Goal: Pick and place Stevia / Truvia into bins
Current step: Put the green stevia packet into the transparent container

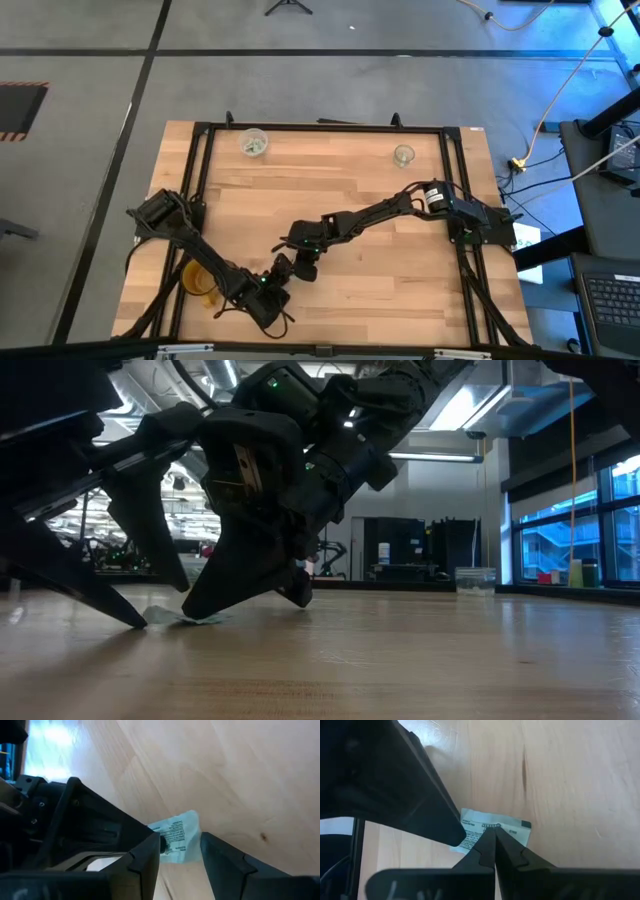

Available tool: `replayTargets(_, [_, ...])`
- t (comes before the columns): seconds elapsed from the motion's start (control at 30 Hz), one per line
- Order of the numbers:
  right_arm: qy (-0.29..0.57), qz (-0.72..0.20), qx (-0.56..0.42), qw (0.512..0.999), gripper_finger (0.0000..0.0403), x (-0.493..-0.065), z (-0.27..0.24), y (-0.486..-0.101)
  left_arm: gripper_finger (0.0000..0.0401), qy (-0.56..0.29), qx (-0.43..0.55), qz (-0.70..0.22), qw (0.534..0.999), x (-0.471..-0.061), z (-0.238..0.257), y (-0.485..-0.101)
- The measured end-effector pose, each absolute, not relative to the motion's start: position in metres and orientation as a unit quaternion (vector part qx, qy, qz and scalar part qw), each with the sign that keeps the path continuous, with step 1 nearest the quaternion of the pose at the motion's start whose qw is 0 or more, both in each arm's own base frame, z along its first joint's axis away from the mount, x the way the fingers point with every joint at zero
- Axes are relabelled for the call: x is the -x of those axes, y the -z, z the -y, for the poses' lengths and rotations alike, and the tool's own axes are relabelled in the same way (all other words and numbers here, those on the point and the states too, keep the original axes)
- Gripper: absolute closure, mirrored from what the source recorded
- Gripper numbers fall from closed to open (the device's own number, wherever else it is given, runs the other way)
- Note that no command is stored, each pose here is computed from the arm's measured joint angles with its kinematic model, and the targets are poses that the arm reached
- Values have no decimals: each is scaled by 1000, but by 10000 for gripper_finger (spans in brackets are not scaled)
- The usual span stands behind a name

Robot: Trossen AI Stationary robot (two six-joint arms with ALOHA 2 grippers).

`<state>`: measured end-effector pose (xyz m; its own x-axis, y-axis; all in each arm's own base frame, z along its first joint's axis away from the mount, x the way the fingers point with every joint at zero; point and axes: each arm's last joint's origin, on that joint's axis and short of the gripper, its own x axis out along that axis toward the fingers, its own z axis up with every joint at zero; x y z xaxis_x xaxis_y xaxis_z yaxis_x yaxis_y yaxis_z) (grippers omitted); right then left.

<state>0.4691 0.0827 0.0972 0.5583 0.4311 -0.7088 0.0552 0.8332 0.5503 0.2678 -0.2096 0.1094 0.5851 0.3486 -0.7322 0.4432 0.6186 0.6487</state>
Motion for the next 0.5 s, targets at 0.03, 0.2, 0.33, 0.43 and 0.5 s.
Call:
replayTargets(0.03, [-113,-457,-267,841,403,-469,-83,-97,260,28,-439,-454,775,-268,209,-109])
replayTargets(0.2, [-115,-457,-268,840,403,-469,-83,-97,260,16,-450,-449,771,-268,208,-109])
replayTargets(0.33, [-116,-457,-268,840,403,-469,-83,-97,260,8,-439,-446,780,-268,208,-109])
replayTargets(0.43, [-117,-457,-268,840,403,-469,-83,-97,260,7,-436,-448,781,-268,208,-109])
replayTargets(0.5, [-119,-457,-268,840,403,-469,-83,-97,260,9,-437,-452,778,-268,208,-109])
